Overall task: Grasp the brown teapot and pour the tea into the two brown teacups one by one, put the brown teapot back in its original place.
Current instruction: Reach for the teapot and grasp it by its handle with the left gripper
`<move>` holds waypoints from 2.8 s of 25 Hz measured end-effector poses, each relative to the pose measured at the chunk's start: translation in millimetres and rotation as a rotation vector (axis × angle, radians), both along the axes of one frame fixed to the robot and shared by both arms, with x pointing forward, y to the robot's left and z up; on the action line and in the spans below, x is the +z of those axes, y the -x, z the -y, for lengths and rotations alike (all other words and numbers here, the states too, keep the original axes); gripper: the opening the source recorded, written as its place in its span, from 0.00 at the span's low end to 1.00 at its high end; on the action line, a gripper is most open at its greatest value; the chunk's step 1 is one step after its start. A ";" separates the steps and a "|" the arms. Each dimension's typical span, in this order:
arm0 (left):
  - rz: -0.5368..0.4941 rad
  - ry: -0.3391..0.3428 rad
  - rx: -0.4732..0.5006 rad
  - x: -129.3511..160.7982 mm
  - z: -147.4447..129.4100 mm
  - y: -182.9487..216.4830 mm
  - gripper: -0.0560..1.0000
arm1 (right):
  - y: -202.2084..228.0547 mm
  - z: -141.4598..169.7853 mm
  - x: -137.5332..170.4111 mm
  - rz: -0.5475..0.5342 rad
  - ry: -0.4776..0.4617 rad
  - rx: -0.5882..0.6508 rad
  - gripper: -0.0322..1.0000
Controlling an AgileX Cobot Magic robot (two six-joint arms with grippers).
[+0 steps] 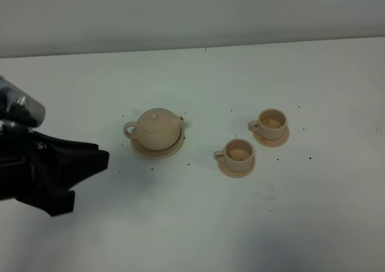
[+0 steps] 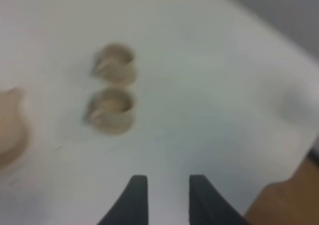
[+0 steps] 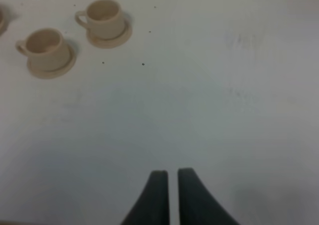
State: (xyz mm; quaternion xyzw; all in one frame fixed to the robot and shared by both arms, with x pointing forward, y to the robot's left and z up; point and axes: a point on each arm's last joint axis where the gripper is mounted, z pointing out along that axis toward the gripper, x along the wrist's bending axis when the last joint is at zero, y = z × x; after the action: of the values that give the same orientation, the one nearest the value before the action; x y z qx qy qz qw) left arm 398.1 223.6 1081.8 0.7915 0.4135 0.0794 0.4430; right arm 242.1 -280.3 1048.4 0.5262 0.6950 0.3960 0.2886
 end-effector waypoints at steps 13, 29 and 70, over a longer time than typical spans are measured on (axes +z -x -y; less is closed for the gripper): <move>-0.110 -0.365 -0.394 20.1 12.8 -119.8 0.27 | 0.0 0.0 0.0 0.000 0.000 0.000 0.10; -0.021 -0.846 -0.681 -5.1 34.0 -214.5 0.24 | 0.0 0.0 0.0 0.000 -0.001 0.000 0.12; -0.206 -1.127 -0.823 -104.9 68.3 -250.9 0.37 | 0.0 0.1 0.0 0.000 0.000 -0.001 0.19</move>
State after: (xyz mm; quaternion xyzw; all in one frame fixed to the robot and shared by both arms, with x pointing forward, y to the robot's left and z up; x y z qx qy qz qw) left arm 649.0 155.3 976.9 0.9960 0.0164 0.0321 -0.0815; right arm 242.1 -280.4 1048.3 0.5265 0.6949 0.3958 0.2886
